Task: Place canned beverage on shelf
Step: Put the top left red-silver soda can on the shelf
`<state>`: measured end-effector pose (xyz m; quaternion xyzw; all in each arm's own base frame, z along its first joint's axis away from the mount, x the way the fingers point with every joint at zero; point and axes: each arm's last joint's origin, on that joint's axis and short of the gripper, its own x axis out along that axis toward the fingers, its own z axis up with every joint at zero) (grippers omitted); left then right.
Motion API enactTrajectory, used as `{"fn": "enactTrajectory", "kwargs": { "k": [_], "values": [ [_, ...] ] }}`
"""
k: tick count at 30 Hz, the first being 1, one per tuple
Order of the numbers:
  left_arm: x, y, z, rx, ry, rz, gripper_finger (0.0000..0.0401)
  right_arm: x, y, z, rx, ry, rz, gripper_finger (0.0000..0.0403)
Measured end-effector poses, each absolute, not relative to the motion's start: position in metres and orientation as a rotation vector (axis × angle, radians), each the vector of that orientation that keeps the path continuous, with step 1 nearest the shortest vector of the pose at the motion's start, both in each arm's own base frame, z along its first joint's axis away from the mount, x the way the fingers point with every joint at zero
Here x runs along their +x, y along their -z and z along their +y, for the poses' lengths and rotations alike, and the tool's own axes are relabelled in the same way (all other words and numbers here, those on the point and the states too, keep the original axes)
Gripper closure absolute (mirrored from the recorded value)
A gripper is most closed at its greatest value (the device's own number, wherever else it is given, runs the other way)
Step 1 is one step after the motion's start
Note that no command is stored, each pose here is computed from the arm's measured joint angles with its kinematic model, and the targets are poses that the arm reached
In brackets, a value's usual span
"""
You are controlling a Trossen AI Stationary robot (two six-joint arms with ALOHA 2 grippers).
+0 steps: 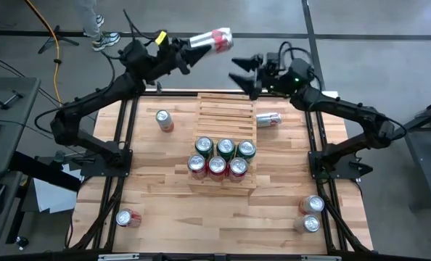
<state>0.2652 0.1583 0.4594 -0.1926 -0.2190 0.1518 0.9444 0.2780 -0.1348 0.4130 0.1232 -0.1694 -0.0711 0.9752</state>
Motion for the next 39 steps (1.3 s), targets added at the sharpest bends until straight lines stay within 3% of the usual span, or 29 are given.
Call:
{"fn": "enactTrajectory", "kwargs": {
  "k": [5, 15, 35, 39],
  "values": [
    [0.282, -0.456, 0.156, -0.494, -0.350, -0.584, 0.0160, 0.280, -0.425, -0.134, 0.380, 0.159, -0.591, 0.0022],
    [0.307, -0.444, 0.153, -0.607, -0.335, -0.681, 0.0160, 0.297, -0.427, -0.145, 0.615, 0.183, -0.708, 0.0022],
    [0.320, -0.436, 0.135, -0.627, -0.312, -0.592, 0.0160, 0.304, -0.443, -0.143, 0.625, 0.192, -0.703, 0.0023],
    [0.321, -0.437, 0.134, -0.593, -0.289, -0.578, 0.0160, 0.305, -0.443, -0.142, 0.632, 0.196, -0.708, 0.0055]
  ]
}}
